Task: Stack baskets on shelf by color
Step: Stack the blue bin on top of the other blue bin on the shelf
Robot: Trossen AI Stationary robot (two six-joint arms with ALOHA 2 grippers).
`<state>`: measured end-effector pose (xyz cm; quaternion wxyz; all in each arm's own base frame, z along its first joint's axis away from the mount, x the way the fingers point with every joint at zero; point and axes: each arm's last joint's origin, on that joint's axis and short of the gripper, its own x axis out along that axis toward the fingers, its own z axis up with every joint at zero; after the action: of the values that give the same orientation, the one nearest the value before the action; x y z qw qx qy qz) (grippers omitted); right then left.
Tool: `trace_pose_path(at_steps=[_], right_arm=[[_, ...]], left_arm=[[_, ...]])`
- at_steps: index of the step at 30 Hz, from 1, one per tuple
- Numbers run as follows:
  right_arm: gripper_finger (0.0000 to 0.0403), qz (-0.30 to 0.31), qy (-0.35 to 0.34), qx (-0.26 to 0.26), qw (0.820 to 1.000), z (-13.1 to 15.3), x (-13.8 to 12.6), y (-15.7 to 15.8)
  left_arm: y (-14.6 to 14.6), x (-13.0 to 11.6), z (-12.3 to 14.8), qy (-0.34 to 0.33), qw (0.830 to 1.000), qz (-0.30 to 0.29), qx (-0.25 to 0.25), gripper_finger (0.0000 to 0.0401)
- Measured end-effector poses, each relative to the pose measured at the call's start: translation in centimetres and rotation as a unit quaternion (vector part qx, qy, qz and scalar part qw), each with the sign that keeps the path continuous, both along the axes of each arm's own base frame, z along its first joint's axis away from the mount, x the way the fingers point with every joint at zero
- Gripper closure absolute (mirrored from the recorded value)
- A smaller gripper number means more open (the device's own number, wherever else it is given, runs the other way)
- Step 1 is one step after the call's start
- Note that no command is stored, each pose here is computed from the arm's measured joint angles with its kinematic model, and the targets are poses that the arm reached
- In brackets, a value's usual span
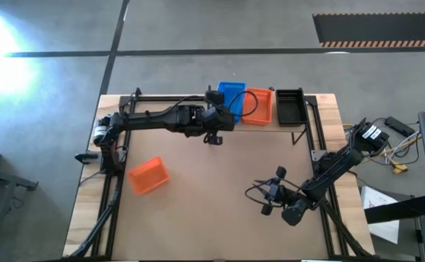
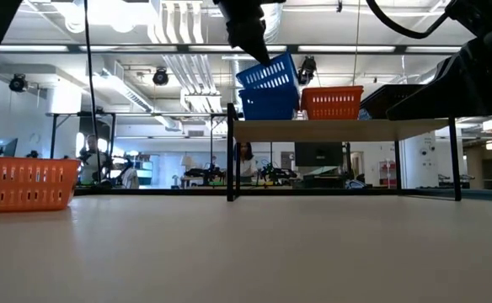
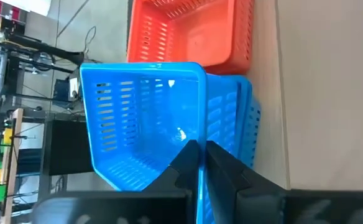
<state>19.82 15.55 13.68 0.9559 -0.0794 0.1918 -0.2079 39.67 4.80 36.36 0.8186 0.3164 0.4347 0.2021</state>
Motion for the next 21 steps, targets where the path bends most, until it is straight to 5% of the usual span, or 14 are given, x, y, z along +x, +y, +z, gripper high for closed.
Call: trace_pose_path(at_steps=[9,21], right_arm=[[0.0344,0.0,0.0,0.0,1.0,0.0,0.0,0.0],[0.0344,0.0,0.0,0.0,1.0,0.0,0.0,0.0]], left_arm=[[0.1,0.2,-0.3,0.025,0.998,0.024,0.054,0.0401],[0.1,0.7,-1.6,0.05,0.998,0.015,0.039,0.0387]])
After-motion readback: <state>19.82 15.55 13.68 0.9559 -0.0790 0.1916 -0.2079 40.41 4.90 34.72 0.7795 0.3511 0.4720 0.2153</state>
